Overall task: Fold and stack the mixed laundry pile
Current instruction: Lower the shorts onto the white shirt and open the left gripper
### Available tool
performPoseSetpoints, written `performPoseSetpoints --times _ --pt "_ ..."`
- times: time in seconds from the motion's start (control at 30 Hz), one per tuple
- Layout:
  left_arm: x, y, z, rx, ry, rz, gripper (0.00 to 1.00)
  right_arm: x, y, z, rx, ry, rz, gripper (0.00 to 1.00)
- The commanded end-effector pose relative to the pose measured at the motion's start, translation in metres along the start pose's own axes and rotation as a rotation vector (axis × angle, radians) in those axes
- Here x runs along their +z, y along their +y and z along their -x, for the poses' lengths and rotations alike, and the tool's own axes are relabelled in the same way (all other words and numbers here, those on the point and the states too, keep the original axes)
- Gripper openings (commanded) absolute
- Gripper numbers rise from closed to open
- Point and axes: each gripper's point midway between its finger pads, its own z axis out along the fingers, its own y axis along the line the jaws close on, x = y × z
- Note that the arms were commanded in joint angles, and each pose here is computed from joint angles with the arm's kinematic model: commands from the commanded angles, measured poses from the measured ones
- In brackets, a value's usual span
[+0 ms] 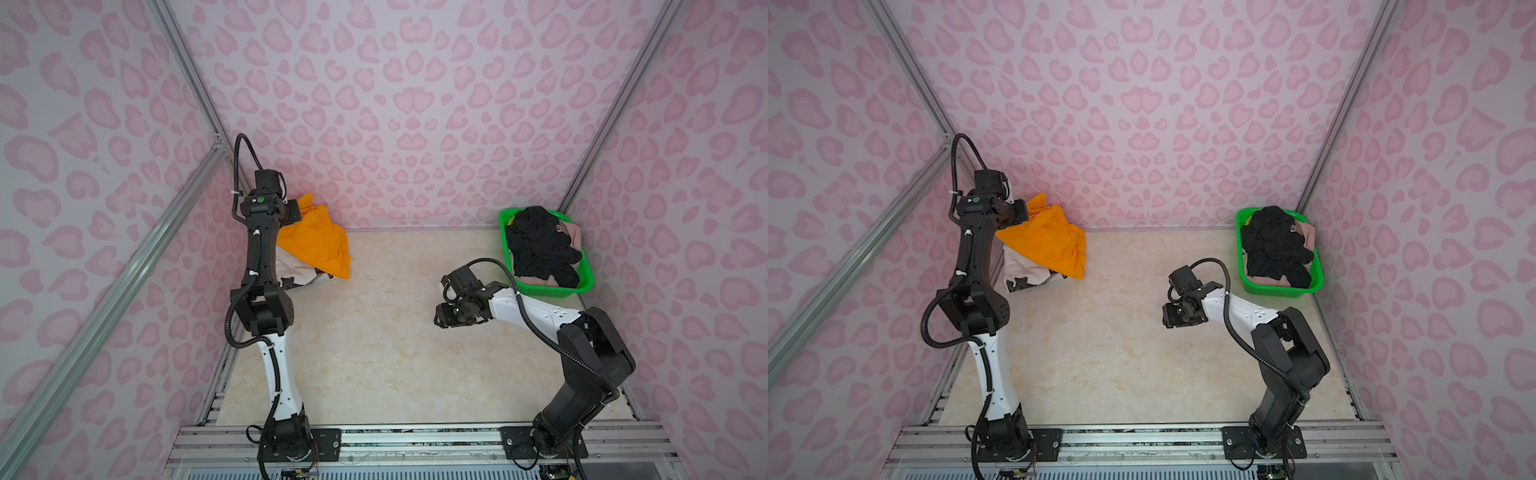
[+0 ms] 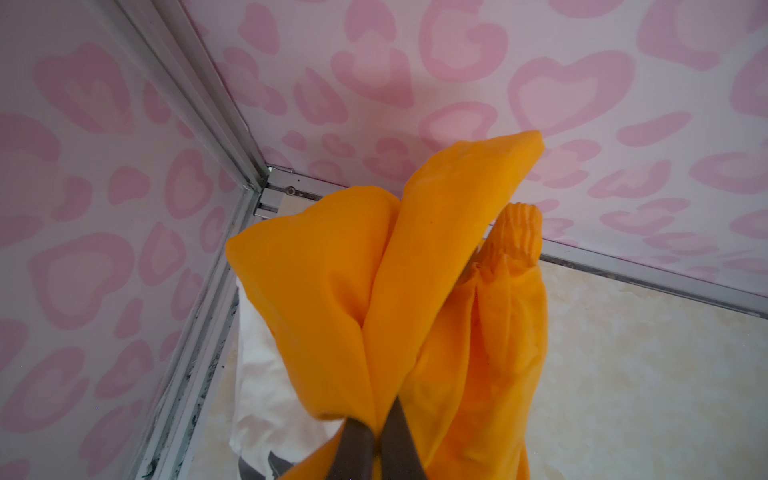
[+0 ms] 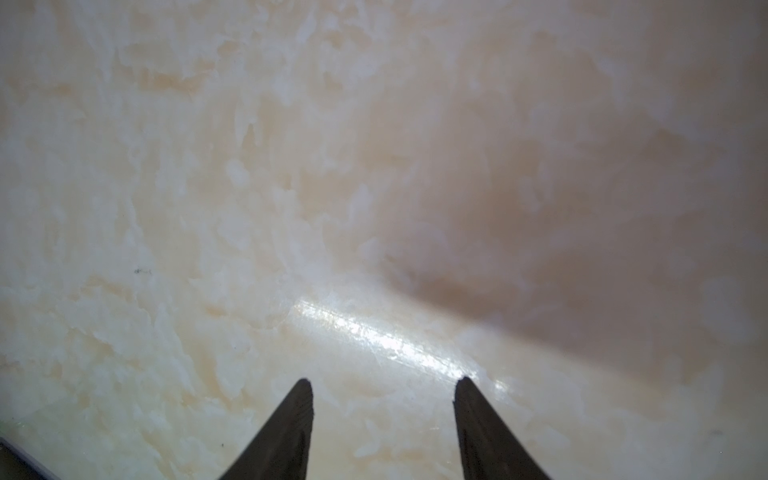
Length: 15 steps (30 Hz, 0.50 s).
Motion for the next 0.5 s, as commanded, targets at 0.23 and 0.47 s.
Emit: performPoseSetpoints --times 0.23,0.47 --pt "-0.017 0.078 -0.003 -0.015 -0.033 0.336 0.23 0.002 0.000 0.000 -0.005 0.009 -0.005 0.56" --pt "-0.004 0.098 -0.015 -0.080 -0.006 0.453 0.75 -0.003 -0.001 -0.001 -0.015 0.003 -0.019 0.56"
